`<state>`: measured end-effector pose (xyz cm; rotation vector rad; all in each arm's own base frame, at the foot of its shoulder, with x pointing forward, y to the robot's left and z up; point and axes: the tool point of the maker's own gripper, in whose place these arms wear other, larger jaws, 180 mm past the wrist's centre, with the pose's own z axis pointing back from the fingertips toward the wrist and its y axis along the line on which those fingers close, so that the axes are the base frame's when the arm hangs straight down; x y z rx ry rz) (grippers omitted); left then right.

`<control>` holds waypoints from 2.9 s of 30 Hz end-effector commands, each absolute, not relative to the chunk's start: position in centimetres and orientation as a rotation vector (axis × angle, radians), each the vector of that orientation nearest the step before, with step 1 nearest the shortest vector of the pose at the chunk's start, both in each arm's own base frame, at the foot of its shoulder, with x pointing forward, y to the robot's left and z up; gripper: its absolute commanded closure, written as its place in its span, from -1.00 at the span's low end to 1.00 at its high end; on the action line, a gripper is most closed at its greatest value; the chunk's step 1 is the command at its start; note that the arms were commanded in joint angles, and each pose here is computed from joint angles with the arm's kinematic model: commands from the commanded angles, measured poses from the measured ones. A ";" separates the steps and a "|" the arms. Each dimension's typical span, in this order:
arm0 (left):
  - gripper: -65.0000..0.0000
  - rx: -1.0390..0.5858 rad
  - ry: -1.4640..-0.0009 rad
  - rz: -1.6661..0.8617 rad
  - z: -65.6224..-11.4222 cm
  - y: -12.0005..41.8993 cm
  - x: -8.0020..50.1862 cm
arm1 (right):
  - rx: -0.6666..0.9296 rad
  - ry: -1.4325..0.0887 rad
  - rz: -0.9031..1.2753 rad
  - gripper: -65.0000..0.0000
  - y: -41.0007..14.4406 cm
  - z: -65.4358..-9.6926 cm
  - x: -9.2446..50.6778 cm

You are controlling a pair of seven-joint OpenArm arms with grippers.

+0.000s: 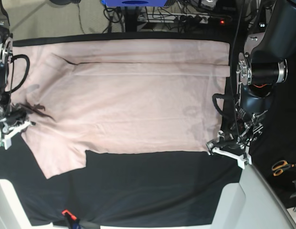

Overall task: Fold the T-shirt properly
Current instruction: 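Pinch the hem corners with the left and right grippers, then lift the hem with both grippers and fold it toward the collar fold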

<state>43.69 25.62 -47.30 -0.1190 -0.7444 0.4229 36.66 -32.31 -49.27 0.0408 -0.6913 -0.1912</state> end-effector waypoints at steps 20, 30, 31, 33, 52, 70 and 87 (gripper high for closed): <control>0.35 -0.133 -0.766 0.410 -48.1 23.8 43.4 | 0.014 -0.729 -0.189 1.00 -33.7 -47.7 37.8; 1.00 -0.103 -0.780 0.423 -48.4 25.2 42.8 | 0.017 -0.728 -0.188 1.00 -33.5 -47.8 37.8; 1.00 -0.102 -0.781 0.423 -48.4 25.3 42.8 | 0.017 -0.728 -0.188 1.00 -33.5 -47.8 37.8; 1.00 -0.101 -0.784 0.422 -48.2 25.4 42.9 | 0.017 -0.728 -0.188 1.00 -33.5 -47.8 37.8; 1.00 -0.116 -0.878 0.208 -42.5 24.2 45.1 | -0.013 -0.885 -0.132 1.00 -34.0 -44.3 40.1; 1.00 -0.104 -0.888 0.158 -41.7 24.5 43.7 | -0.010 -0.933 -0.010 1.00 -32.8 -42.8 41.8; 1.00 -0.078 -0.933 0.102 -40.4 25.1 42.1 | -0.078 -0.937 0.062 1.00 -34.3 -42.2 41.7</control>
